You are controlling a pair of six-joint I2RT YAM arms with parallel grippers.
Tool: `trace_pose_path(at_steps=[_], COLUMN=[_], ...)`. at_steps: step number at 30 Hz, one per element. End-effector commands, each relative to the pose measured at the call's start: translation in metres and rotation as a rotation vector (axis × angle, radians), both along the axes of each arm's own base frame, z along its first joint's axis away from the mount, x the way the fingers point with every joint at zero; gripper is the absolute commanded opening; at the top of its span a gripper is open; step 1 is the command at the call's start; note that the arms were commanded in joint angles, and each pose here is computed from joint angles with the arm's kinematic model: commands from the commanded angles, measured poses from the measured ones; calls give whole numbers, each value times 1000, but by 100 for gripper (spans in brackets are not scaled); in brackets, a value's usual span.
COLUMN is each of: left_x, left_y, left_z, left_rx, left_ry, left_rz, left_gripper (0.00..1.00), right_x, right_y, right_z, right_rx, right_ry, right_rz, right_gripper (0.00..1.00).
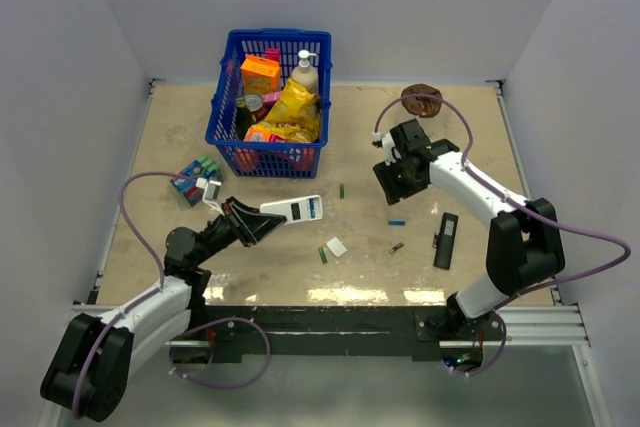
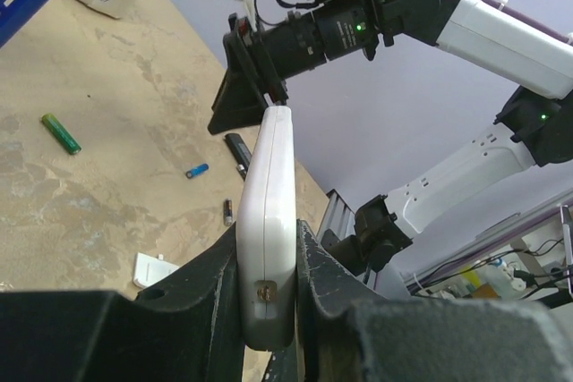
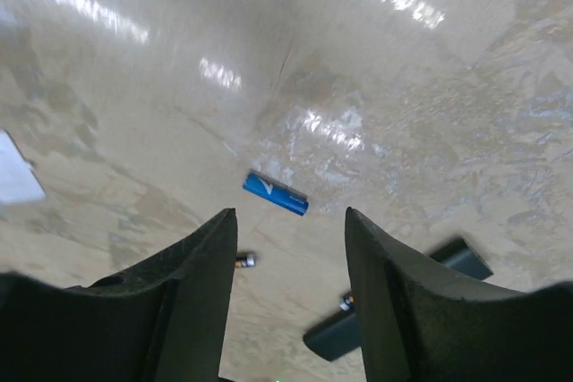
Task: Load the batteries into the remote control
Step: Adjust the battery at the center of the board.
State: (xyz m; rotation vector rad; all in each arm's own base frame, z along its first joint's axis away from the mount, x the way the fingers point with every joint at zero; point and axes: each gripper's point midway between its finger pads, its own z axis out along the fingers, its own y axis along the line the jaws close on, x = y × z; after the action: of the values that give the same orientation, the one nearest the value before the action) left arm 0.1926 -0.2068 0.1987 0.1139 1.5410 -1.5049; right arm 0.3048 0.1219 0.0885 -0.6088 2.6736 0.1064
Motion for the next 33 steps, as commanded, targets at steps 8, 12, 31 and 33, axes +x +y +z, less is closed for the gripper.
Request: trace_pose_path(at_steps=[8,12,31,33], left_x=[-3,-5,-3,-2], left_y=[-2,-2,-3,-3], left_z=[22,24,25,24], left_rx=[15,18,32,33], left_ry=[-139,-154,-155,-153], left_rz=[-10,-16,-18,-14], left_gripper=[0,0,0,0], right_x=[-38,-44,-46,-42], right_y=[-5,-1,17,22], right_z=[-32,-45,-45,-28], right_rx=[-78,-69,-76,-38], right_ry=[143,194,172,125], right_rz=[344,386,377,311], right_gripper=[53,53,50,50])
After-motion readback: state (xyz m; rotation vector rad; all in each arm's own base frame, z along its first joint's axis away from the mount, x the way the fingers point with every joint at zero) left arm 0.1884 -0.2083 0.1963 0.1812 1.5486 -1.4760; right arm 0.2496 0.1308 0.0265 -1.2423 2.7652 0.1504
